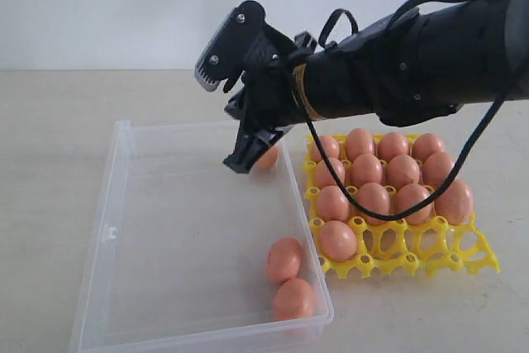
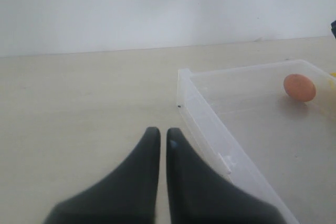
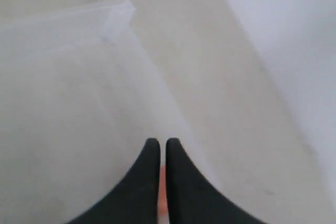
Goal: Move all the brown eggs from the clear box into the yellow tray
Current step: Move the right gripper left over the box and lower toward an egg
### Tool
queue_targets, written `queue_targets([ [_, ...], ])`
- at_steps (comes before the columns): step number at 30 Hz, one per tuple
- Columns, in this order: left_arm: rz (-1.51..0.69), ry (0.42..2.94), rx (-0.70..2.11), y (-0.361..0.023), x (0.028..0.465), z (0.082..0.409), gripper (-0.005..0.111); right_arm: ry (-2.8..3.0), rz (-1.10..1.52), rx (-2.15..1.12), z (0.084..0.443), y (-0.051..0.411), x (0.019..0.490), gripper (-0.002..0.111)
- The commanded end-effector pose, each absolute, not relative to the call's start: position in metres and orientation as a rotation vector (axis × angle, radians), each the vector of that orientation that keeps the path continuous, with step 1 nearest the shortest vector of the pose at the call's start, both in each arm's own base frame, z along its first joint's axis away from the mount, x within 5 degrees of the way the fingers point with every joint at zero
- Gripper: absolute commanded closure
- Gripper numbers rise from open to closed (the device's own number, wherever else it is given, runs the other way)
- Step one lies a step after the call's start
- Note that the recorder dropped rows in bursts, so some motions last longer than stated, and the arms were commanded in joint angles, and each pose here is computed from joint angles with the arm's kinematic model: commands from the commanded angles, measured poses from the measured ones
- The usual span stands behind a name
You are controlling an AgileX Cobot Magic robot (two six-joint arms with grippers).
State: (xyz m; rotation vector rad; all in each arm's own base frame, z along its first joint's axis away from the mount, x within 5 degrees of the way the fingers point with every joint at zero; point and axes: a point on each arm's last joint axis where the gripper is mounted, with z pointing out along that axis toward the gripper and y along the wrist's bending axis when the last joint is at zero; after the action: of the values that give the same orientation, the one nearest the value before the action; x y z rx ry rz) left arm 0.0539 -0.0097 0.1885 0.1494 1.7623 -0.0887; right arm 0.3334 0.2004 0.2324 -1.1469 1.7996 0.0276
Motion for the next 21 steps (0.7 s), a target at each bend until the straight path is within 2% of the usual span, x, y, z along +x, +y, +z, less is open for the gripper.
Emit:
queue_targets([
  [1, -0.090, 1.757, 0.154, -0.010, 0.054, 0.188, 0.103, 1.718, -0.773, -0.966, 0.263, 0.162, 0.343, 0.109],
  [4, -0.090, 1.757, 0.154, -0.010, 0.054, 0.188, 0.103, 1.748, -1.398, -0.662, 0.284, 0.111, 0.338, 0.109],
  [6, -0.090, 1.757, 0.154, -0.010, 0.054, 0.188, 0.103, 1.930, -1.535, -0.690, 0.281, 0.087, 0.336, 0.109],
  [7, -0.090, 1.757, 0.154, -0.010, 0.054, 0.188, 0.103, 2.144, -1.489, -0.698, 0.277, 0.072, 0.332, 0.109],
  [11, -0.090, 1.757, 0.154, -0.010, 0.054, 0.188, 0.103, 2.807, -0.812, -0.691, 0.264, 0.064, 0.316, 0.109],
  [16, -0.090, 1.757, 0.154, -0.010, 0.054, 0.188, 0.103, 2.821, -0.034, -1.046, 0.278, 0.112, 0.308, 0.109],
  [18, -0.090, 1.757, 0.154, -0.010, 0.054, 0.188, 0.103, 2.748, 0.176, -1.174, 0.280, 0.135, 0.304, 0.109],
  [21, -0.090, 1.757, 0.154, -0.010, 0.054, 0.188, 0.103, 2.602, 0.206, -1.496, 0.273, 0.164, 0.297, 0.107],
])
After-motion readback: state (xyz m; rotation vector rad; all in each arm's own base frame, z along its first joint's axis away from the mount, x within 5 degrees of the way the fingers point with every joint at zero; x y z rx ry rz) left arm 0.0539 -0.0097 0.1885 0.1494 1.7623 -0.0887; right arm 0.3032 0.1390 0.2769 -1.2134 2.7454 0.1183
